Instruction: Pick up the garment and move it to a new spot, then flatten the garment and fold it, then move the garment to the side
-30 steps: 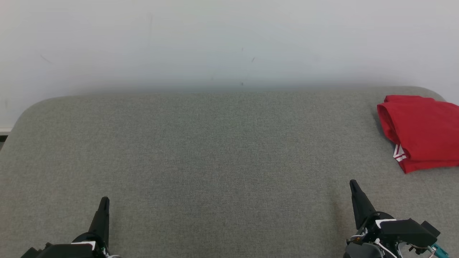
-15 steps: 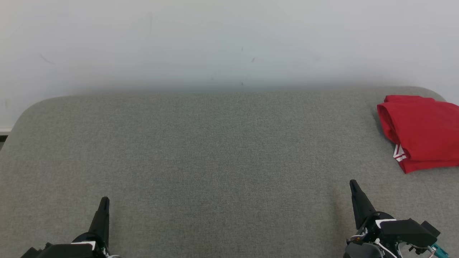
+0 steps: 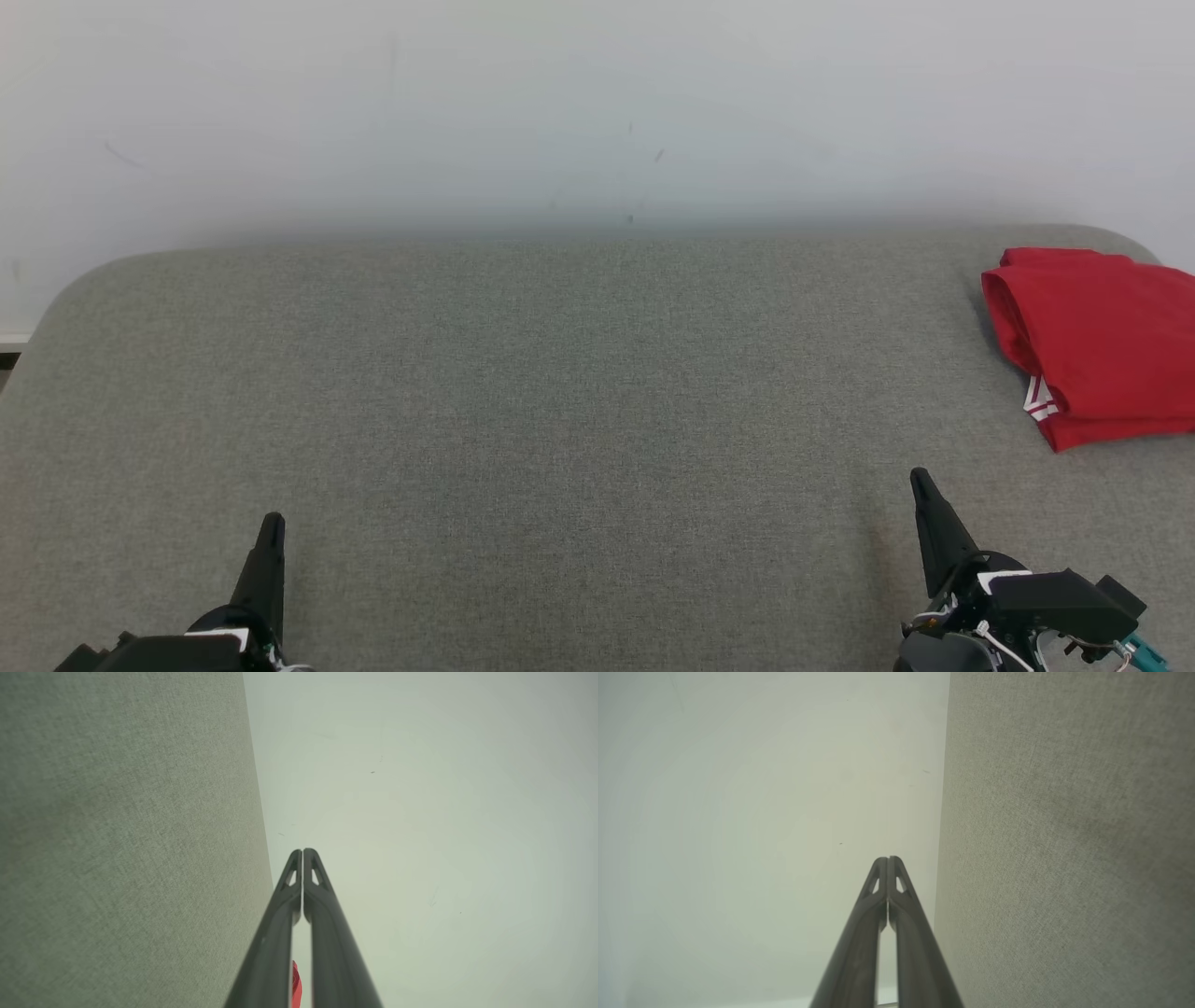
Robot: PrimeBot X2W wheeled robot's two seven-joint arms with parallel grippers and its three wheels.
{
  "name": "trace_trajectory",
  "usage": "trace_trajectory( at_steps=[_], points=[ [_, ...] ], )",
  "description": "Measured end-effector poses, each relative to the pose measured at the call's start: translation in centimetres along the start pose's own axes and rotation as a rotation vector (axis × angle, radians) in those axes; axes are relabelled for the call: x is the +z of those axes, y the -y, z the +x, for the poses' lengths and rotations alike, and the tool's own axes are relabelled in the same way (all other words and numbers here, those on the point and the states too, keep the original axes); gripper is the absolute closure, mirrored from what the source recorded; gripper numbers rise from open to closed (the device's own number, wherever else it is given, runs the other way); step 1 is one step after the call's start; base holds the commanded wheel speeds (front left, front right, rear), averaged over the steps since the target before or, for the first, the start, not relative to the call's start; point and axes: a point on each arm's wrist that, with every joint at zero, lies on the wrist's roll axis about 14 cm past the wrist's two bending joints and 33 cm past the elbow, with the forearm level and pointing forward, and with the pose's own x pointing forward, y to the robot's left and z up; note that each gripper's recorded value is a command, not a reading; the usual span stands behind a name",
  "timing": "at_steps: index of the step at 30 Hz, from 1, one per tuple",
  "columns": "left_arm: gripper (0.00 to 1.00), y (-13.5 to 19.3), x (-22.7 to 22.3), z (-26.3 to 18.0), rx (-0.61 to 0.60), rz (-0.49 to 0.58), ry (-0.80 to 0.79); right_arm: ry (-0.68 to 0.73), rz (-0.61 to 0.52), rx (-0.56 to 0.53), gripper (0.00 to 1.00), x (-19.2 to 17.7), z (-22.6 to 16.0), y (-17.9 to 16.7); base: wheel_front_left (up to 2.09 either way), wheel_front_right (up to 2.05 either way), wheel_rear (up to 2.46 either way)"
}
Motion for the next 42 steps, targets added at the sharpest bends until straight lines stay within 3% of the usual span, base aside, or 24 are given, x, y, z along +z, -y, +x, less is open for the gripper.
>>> trace_trajectory(
  at_steps=[42],
  points=[
    [1.00,-0.01,0.00,0.00,0.000,0.000,0.000,0.000,0.000,0.000,1.00,0.00,0.00,0.00,0.00,0.00,0.00]
  ],
)
